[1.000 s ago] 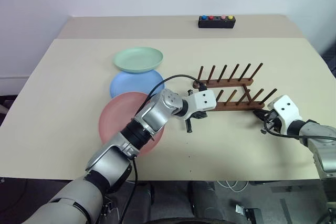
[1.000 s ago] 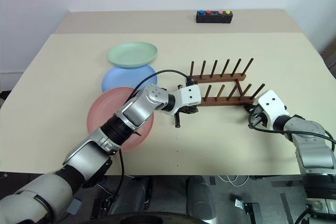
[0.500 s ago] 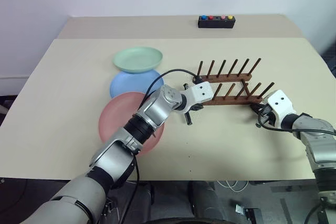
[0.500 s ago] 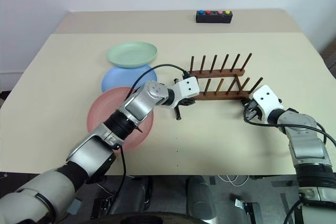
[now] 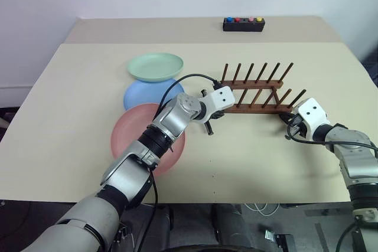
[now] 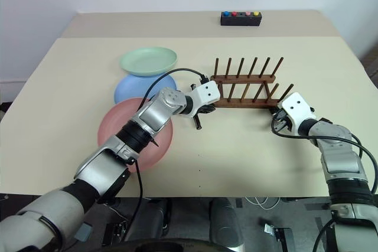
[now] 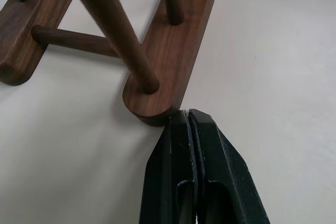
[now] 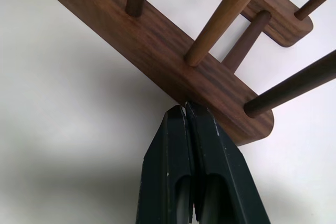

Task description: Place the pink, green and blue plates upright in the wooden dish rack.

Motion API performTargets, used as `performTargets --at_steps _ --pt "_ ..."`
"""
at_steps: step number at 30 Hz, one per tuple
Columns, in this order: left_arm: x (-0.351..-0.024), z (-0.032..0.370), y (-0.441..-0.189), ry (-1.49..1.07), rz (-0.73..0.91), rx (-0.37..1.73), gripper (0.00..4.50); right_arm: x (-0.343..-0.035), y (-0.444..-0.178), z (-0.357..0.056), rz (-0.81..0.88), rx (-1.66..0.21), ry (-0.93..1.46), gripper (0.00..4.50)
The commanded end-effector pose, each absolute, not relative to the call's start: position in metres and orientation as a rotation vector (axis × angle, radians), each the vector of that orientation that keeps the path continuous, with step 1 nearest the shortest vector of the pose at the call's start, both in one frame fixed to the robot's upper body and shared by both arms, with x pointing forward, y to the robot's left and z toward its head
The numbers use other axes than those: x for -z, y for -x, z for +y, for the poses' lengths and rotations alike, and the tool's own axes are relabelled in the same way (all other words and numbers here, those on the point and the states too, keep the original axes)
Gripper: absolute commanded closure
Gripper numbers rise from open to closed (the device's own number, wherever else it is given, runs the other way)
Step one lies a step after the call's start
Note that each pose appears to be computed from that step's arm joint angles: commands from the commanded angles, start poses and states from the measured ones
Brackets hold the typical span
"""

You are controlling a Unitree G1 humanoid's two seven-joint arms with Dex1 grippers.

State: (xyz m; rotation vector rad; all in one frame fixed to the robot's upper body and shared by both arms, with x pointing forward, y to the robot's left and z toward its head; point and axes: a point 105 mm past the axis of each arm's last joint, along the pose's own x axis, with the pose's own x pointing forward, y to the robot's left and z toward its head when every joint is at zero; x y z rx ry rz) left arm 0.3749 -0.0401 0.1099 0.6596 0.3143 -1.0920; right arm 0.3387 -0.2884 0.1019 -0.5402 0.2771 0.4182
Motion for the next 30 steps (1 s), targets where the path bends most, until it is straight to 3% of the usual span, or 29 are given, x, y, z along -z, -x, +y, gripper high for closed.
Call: performTargets --at_steps 1,8,13,18,21,26,28,29,30 --pt "-0.122 -0.04 -0.381 -0.662 0.274 1.062 4.49 -0.114 -0.344 -0.286 0.227 -0.411 0.559 4.46" --pt "-0.126 -0.039 -0.384 -0.645 0.261 1.044 4.49 -0.114 -0.343 -0.286 0.223 -0.416 0.56 4.46" --pt "-0.151 -0.037 -0.368 -0.577 0.175 1.143 4.49 -0.124 -0.333 -0.279 0.175 -0.466 0.564 4.46" --pt "-0.182 -0.012 -0.339 -0.502 0.046 1.249 4.49 -0.131 -0.317 -0.274 0.151 -0.51 0.575 4.46" --pt "-0.198 0.021 -0.333 -0.417 0.021 1.203 3.66 -0.134 -0.309 -0.266 0.14 -0.541 0.567 4.5" --pt "-0.222 0.09 -0.321 -0.311 -0.019 1.059 1.27 -0.138 -0.299 -0.254 0.146 -0.597 0.499 4.5" --pt "-0.232 0.118 -0.31 -0.275 -0.043 1.005 0.31 -0.14 -0.292 -0.245 0.154 -0.656 0.455 3.68" --pt "-0.233 0.122 -0.307 -0.268 -0.046 0.997 0.0 -0.141 -0.29 -0.243 0.157 -0.67 0.445 3.24" --pt "-0.233 0.132 -0.303 -0.257 -0.04 0.97 0.0 -0.142 -0.287 -0.239 0.156 -0.7 0.437 2.79"
